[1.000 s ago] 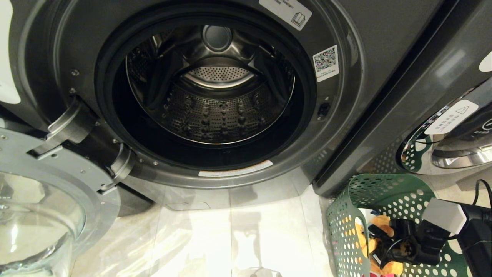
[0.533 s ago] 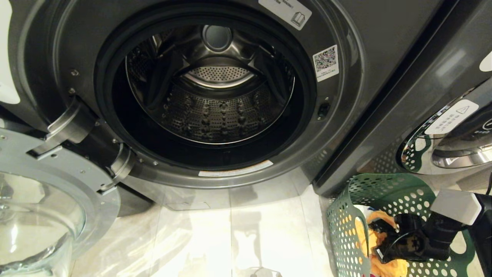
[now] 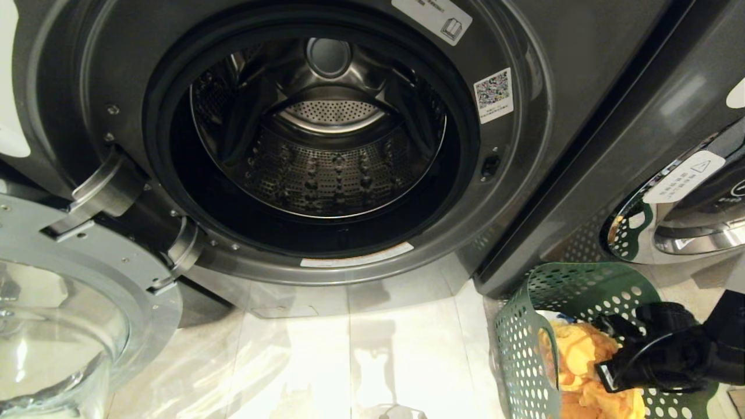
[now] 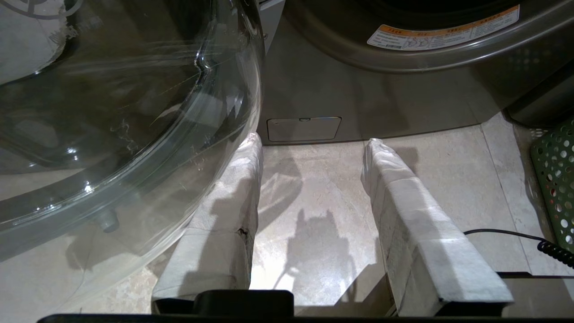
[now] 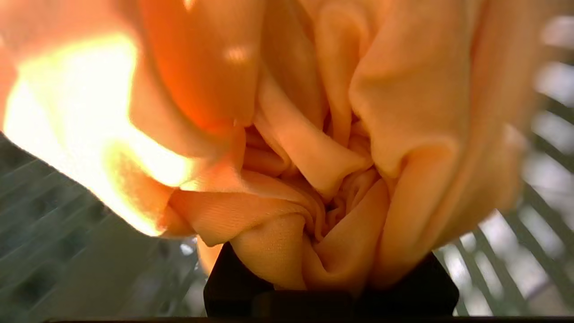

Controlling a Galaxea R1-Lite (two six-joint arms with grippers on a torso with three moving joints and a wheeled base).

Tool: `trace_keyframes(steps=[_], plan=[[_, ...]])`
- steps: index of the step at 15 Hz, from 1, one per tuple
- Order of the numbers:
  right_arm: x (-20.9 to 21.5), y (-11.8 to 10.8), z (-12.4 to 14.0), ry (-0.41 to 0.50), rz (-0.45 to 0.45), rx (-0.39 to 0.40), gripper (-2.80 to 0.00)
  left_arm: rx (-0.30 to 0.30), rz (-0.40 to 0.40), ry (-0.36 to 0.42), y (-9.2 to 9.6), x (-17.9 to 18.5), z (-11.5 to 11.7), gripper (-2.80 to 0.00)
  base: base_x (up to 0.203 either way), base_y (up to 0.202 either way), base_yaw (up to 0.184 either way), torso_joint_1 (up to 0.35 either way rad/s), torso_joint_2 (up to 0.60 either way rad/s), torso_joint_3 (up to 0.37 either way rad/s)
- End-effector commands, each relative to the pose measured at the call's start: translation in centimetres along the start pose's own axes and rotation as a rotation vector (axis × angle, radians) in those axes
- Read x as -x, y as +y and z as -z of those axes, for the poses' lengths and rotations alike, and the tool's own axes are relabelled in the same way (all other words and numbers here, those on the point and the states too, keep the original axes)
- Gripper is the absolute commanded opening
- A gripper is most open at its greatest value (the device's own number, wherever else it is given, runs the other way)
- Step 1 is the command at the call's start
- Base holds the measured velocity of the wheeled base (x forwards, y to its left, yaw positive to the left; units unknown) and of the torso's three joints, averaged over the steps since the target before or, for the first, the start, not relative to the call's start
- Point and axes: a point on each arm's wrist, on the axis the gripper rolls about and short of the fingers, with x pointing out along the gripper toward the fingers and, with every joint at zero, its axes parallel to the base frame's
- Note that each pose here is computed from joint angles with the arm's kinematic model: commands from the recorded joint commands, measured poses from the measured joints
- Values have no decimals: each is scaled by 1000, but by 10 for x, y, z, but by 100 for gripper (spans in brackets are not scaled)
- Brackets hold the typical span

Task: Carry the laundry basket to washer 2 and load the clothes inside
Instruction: Place the clothes into the washing machine

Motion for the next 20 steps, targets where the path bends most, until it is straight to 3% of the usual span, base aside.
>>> trace_keyframes(steps=[1,5,9,13,14,16,18,20], plan=[[61,5,-17,-127,58,21,-280,0,-1,0,0,0,0,-280,0,0,0,0,0,0],[158,29,-11,-305,139,44,-280,0,-1,2,0,0,0,-280,0,0,0,0,0,0],[239,54,6,-518,279,89,-280,0,0,2,0,0,0,-280,0,0,0,0,0,0],[316,83,32,-683,388,172,-280,0,0,1,0,0,0,-280,0,0,0,0,0,0],[334,93,39,-695,376,229,-280,0,0,0,0,0,0,-280,0,0,0,0,0,0],[370,111,43,-747,277,435,-280,0,0,2,0,0,0,-280,0,0,0,0,0,0],[379,120,39,-796,169,615,-280,0,-1,0,0,0,0,-280,0,0,0,0,0,0],[384,128,26,-842,51,745,-280,0,-1,2,0,0,0,-280,0,0,0,0,0,0]])
